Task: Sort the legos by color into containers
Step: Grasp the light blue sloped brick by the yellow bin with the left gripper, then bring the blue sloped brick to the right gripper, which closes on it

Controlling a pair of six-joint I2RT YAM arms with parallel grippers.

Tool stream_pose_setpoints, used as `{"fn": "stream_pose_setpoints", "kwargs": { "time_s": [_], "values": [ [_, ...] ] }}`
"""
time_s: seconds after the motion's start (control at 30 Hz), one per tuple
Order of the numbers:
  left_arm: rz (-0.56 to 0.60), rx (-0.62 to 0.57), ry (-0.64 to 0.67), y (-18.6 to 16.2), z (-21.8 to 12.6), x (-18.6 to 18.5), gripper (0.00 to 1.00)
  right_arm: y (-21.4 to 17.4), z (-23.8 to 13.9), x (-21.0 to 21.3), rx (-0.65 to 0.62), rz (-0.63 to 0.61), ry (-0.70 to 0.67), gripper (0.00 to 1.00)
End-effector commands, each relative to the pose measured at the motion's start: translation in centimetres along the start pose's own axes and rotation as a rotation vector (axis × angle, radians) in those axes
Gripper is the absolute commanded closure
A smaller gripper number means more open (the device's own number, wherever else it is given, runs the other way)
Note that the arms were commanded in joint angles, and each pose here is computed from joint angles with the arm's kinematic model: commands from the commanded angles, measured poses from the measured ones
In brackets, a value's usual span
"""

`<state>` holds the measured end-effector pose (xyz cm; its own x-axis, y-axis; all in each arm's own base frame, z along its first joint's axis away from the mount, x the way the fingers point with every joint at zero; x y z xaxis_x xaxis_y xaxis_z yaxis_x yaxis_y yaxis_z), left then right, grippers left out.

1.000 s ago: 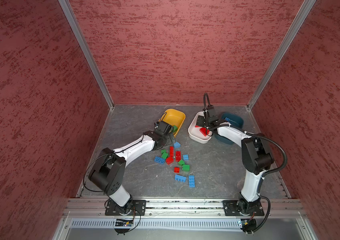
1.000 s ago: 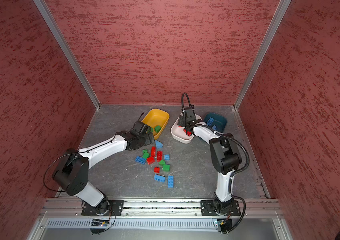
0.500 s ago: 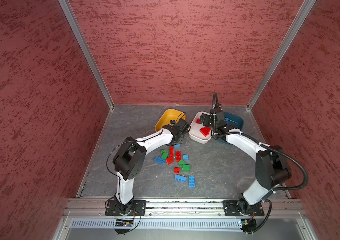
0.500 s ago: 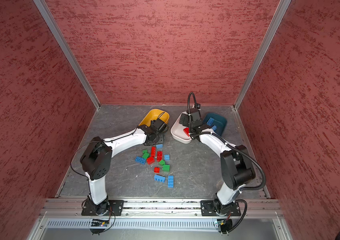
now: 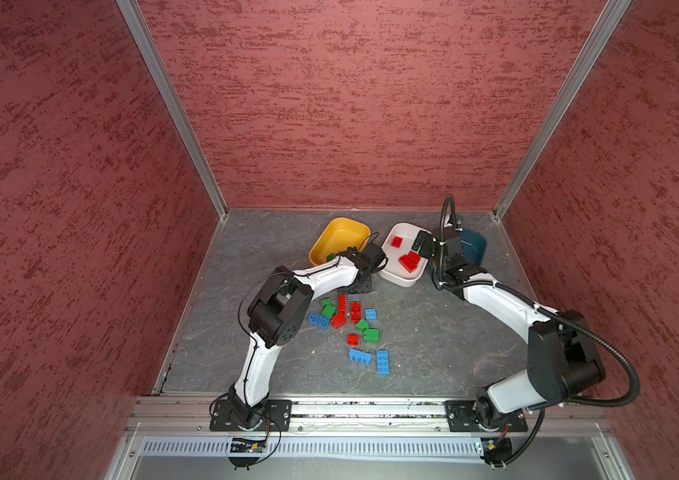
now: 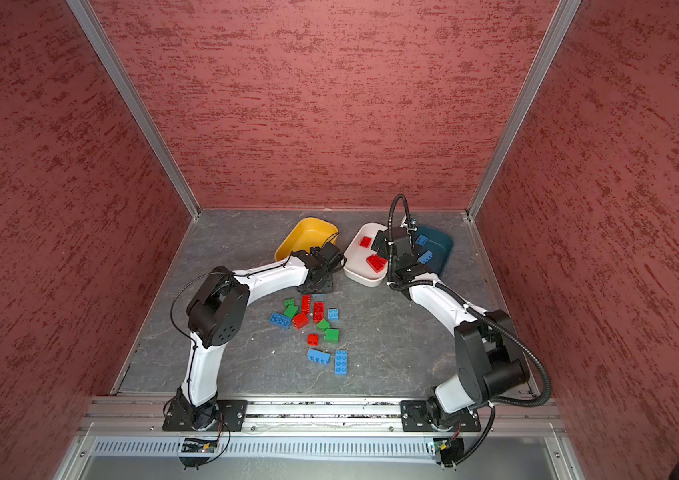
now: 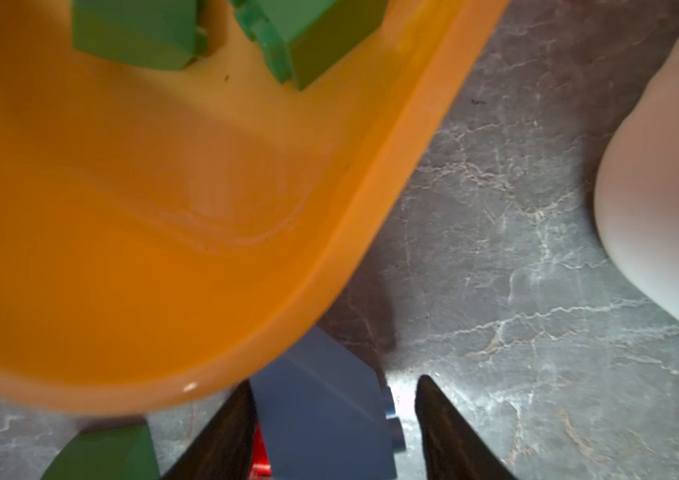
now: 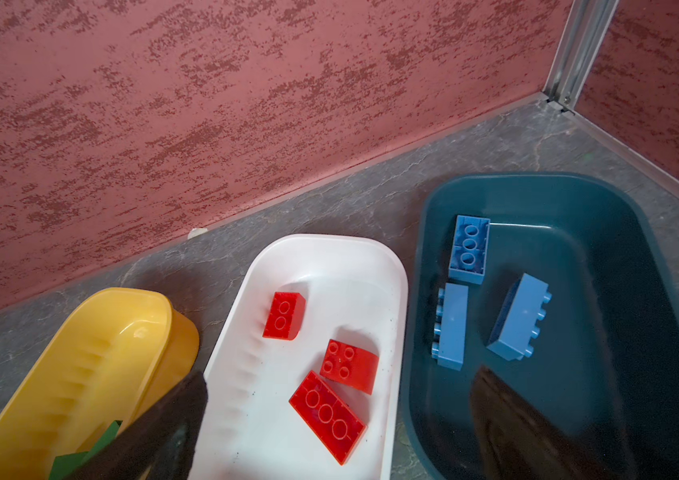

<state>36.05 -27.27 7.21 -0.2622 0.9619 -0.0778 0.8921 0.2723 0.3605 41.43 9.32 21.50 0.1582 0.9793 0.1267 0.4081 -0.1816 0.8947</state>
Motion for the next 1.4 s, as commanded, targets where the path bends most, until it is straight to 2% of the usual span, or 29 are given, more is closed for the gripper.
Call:
{"fn": "stream_pose_setpoints", "kwargs": {
  "time_s": [0.0,0.2,0.27,0.37,0.47,0.6,0.73,0.8,0.83,0.9,0.97,1.0,1.13,1.27,1.37],
  "values": [
    [0.018,0.009,0.005,-0.3,0.7,-0.5,0.43,1.4,0.1,-0.1,-0.029,0.019,-0.021,0.01],
    [0.027,0.027,0.022,-0.9,1.3,-0.2,0.50,1.6,0.2,0.0,-0.033,0.020,-0.018,0.01],
    [0.033,0.025,0.014,-0.9,1.0,-0.2,0.56,1.5,0.2,0.0,-0.029,0.026,-0.015,0.01],
    [0.048,-0.009,-0.049,-0.8,-0.4,-0.5,0.65,1.2,0.2,0.0,0.013,0.033,0.033,0.01],
    [0.075,-0.061,-0.203,-0.1,-3.0,-1.4,0.74,0.8,-0.2,-0.4,0.061,0.061,0.152,0.01],
    [0.207,-0.168,-0.460,0.7,-7.8,-3.1,0.78,1.0,-2.1,-0.5,0.105,0.093,0.414,0.01],
    [0.305,-0.252,-0.645,2.2,-11.5,-4.0,0.84,0.6,-3.6,0.7,0.239,0.052,0.602,0.06],
    [0.391,-0.270,-0.819,2.6,-13.7,-4.9,0.91,0.4,-4.6,1.8,0.312,0.036,0.686,0.09],
    [0.441,-0.326,-0.863,2.7,-14.7,-5.2,0.93,0.5,-5.0,2.2,0.330,0.030,0.708,0.10],
    [0.608,-0.534,-0.940,2.0,-17.0,-5.9,0.92,0.7,-6.1,3.2,0.351,0.009,0.755,0.10],
    [0.737,-0.728,-0.915,1.4,-18.1,-6.5,0.90,1.1,-7.2,4.2,0.354,0.002,0.817,0.10],
    [0.796,-0.768,-0.906,1.3,-18.2,-6.7,0.90,1.2,-7.9,4.9,0.354,0.003,0.871,0.10],
    [0.934,-0.754,-0.890,0.6,-17.4,-7.9,0.94,1.6,-10.4,7.2,0.329,-0.012,1.058,0.12],
    [1.029,-0.747,-0.966,-0.7,-17.8,-8.7,0.94,0.7,-10.7,8.2,0.347,-0.061,1.077,0.15],
    [1.033,-0.751,-0.988,-0.8,-17.9,-9.1,0.94,-0.2,-10.7,8.6,0.390,-0.076,1.112,0.19]
  ]
}}
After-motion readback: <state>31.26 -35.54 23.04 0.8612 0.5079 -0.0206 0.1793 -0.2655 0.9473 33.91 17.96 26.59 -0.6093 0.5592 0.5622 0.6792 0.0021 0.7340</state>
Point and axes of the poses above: each gripper's point midway between its finger pads, its own z axis out along the fingers, its own x axis along the line the jaws close on, y = z × x, the point moved 4 cm from there along -z, back along the fingers, and after that the axes turned 11 degrees about -z, right-handed, at the moved point
